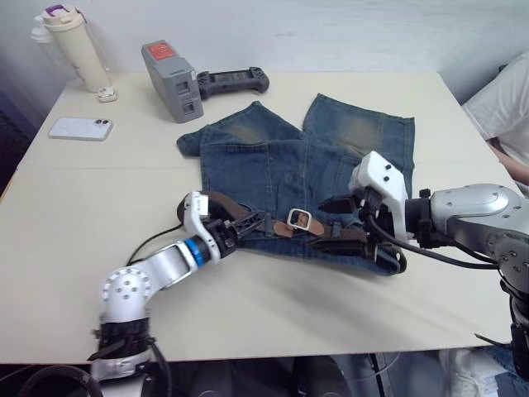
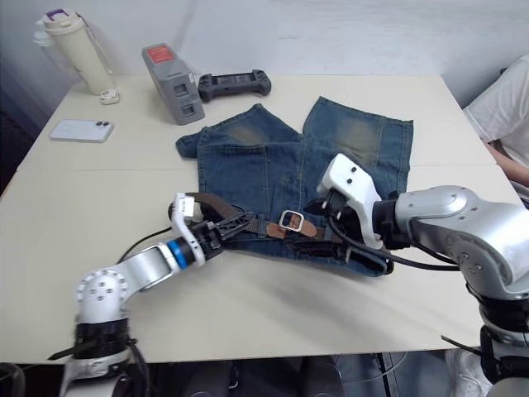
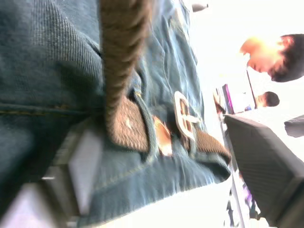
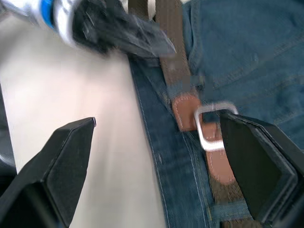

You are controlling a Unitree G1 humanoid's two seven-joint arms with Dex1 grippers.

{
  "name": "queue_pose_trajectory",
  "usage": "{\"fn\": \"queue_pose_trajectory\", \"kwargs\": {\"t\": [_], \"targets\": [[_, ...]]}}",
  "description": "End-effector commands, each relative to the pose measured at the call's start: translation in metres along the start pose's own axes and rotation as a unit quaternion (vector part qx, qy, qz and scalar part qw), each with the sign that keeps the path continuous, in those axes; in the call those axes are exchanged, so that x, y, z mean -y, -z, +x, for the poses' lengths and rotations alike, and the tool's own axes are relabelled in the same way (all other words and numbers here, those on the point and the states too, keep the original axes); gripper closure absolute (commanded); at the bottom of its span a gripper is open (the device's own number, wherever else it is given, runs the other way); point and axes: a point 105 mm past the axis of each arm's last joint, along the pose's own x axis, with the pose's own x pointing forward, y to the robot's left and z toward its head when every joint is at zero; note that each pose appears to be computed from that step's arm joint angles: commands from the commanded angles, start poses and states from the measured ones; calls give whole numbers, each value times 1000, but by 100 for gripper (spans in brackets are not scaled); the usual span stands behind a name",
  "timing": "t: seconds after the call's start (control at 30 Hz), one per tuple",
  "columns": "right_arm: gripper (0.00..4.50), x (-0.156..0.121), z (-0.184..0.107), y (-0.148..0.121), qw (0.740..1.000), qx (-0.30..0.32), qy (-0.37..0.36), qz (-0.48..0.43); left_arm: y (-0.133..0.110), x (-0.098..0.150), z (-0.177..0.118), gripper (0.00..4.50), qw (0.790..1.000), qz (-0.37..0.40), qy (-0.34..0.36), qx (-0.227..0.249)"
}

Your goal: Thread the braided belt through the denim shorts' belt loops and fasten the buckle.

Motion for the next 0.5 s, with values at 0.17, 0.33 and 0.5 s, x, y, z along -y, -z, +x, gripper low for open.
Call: {"fn": "queue_pose_trajectory", "kwargs": {"t": [0.17,0.33,0.5], "targets": [[0,3,10,2,994,-20,13,-103,-3,19,-49,2,982,159,27,-94],[0,3,31,7,985,-31,10,-171,-15,21,-66,2,952,264,33,-148],[189,12,52,10,967,-48,29,-249,-33,21,-69,0,911,375,38,-169]]}}
